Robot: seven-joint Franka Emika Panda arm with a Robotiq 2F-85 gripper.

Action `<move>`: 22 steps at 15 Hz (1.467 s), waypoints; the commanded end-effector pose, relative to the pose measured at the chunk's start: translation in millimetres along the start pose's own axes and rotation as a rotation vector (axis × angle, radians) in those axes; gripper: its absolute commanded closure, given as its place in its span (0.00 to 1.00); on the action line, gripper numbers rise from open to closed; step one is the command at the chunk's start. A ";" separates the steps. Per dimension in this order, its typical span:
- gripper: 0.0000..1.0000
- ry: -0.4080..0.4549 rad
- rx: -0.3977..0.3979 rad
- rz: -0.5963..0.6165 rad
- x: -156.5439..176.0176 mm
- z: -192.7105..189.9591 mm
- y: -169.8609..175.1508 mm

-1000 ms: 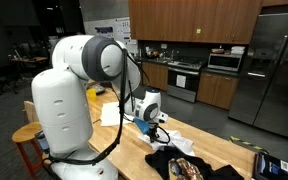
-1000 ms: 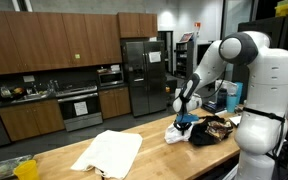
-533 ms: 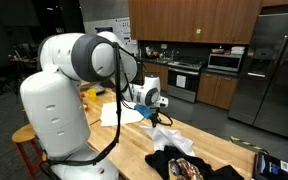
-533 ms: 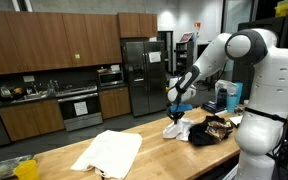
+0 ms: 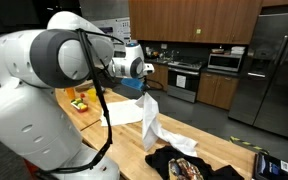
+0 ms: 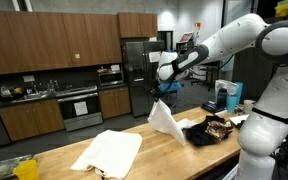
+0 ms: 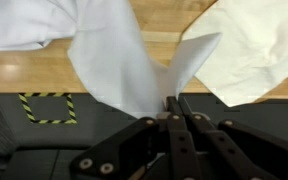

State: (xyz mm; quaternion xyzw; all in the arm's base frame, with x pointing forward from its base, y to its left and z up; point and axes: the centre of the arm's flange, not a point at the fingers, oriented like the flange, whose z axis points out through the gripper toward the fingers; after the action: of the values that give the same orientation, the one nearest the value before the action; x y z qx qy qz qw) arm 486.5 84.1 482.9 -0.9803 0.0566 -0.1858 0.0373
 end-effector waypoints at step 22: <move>1.00 0.111 0.547 -0.621 -70.4 -108.8 -386.1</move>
State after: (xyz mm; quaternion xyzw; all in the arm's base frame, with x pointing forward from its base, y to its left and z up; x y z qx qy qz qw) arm 403.3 400.9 572.5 -0.9157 -0.2556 -0.2461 0.1886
